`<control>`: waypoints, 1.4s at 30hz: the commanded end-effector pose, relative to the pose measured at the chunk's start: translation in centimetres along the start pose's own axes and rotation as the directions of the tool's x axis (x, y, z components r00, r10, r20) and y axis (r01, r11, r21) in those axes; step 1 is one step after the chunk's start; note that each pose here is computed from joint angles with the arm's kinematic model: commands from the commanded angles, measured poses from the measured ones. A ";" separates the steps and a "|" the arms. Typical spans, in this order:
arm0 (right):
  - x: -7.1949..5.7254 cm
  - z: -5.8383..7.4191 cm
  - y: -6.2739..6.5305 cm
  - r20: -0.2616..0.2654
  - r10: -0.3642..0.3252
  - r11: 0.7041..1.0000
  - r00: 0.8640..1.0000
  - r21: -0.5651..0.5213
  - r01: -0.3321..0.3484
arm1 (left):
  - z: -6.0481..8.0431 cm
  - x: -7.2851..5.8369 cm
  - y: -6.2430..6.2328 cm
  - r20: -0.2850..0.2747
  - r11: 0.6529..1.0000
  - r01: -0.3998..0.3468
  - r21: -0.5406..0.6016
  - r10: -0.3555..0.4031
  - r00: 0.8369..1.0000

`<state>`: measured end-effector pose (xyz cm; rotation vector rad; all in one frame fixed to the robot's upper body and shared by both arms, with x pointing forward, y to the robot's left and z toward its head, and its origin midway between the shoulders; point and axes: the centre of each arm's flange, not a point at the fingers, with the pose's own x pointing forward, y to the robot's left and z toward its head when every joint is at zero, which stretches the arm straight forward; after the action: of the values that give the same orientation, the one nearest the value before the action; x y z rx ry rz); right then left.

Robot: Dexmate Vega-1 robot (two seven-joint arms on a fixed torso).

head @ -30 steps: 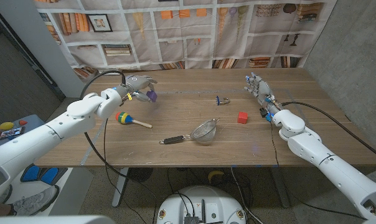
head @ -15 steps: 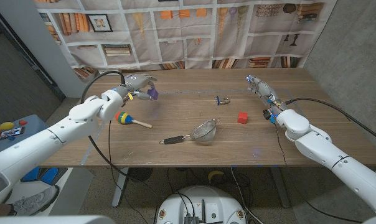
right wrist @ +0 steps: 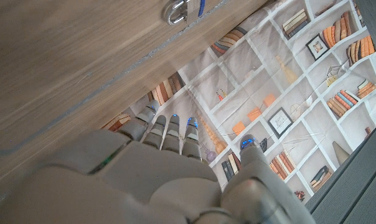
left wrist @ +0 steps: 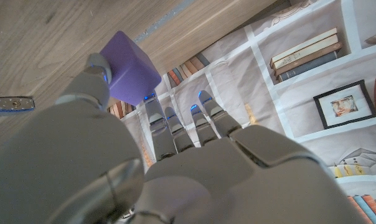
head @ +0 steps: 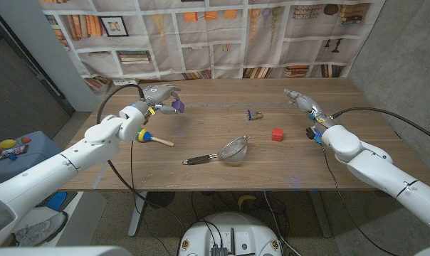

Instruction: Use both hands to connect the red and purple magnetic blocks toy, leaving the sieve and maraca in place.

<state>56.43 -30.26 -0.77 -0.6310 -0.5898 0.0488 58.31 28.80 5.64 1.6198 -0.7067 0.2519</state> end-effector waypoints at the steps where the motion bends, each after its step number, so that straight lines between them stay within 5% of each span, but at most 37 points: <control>1: -1.8 1.3 0.0 -0.021 0.013 0.986 1.000 -0.166 -0.016 | 0.8 -0.3 -0.4 -0.045 0.992 -0.052 -0.114 0.047 0.998; 11: -2.5 2.6 -0.4 -0.048 0.059 0.952 0.997 -0.298 -0.071 | 1.7 0.2 -0.7 -0.066 0.968 -0.120 -0.220 0.108 0.992; 16: -2.8 3.0 -0.6 -0.113 0.081 0.901 0.990 -0.417 -0.121 | 2.1 0.6 -0.9 -0.073 0.954 -0.140 -0.266 0.125 0.989; 28: -2.6 3.6 -1.1 -0.171 0.155 0.826 0.973 -0.518 -0.222 | 2.5 0.9 -0.6 -0.115 0.903 -0.203 -0.379 0.171 0.978; 42: -3.0 5.2 -0.3 -0.243 0.204 0.753 0.948 -0.580 -0.311 | 2.8 1.2 -0.8 -0.163 0.834 -0.258 -0.487 0.203 0.965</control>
<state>51.97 -29.16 0.98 -1.2470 -0.4069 0.0464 58.83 26.10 5.24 1.1308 -0.7988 0.2947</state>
